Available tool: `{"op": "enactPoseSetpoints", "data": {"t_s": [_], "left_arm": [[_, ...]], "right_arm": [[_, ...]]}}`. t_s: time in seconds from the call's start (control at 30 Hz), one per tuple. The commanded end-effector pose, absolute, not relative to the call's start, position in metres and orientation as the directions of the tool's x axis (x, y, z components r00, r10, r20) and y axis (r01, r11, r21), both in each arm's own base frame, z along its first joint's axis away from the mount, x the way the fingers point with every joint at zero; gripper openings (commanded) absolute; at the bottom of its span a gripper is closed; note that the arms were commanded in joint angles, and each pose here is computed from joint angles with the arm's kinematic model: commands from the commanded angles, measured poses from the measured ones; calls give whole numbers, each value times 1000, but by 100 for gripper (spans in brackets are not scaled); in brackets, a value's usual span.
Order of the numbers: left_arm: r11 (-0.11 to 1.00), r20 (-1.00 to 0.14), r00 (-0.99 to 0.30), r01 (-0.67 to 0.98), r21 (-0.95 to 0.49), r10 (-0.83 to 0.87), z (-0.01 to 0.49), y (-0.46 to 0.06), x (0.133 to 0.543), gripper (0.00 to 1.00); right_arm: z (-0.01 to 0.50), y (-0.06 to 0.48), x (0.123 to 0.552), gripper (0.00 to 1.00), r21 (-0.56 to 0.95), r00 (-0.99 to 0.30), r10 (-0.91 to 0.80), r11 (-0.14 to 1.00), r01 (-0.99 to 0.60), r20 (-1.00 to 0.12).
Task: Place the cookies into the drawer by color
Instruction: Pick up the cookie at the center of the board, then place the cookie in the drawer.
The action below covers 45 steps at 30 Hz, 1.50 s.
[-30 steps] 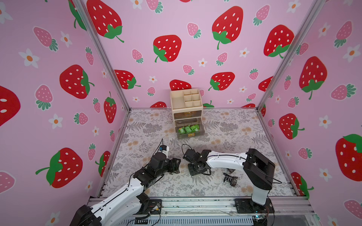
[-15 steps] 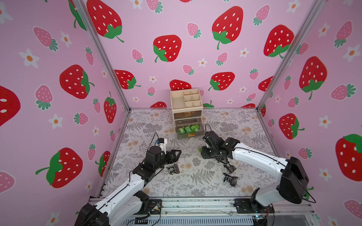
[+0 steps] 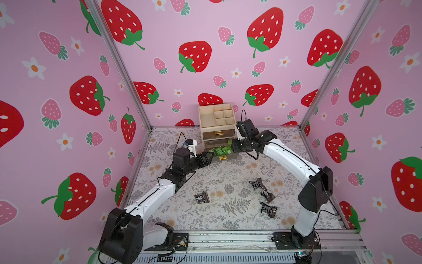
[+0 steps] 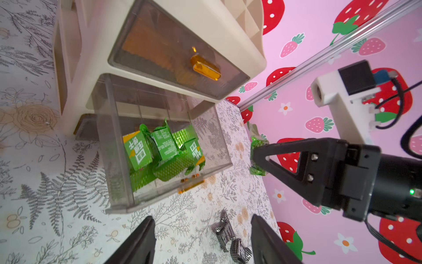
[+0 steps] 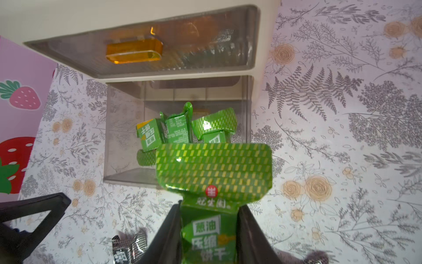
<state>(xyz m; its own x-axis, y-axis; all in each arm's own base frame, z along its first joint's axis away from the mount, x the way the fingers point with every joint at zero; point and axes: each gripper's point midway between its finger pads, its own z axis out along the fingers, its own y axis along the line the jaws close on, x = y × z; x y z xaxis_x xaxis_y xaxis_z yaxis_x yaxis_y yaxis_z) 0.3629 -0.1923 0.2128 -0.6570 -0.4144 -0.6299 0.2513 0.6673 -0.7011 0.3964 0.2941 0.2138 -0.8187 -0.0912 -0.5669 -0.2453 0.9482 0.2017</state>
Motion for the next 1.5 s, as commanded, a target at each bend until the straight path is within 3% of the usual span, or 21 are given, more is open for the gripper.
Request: {"op": "enactPoseSetpoints", "data": {"t_s": [0.0,0.2,1.0,1.4,1.47], "left_arm": [[676,-672,-614,287,-679,-414,228,-193,381,70],[724,-695,-591,252,-642,-411,215,-186,395,70],[727,-697,-612,273,-630,-374,206,-192,401,70],[719,-694,-618,283,-634,-369,209,-194,403,70],[720,-690,-623,278,-636,-369,210,-193,405,70]], "right_arm": [[211,295,400,34,158,-825,-156,946,-283,-544],[196,304,413,35,140,-827,-173,947,-288,-535],[147,314,456,43,80,-846,-141,974,-212,-515],[156,311,455,44,32,-832,-164,977,-212,-529],[164,315,451,48,48,-825,-163,974,-223,-541]]}}
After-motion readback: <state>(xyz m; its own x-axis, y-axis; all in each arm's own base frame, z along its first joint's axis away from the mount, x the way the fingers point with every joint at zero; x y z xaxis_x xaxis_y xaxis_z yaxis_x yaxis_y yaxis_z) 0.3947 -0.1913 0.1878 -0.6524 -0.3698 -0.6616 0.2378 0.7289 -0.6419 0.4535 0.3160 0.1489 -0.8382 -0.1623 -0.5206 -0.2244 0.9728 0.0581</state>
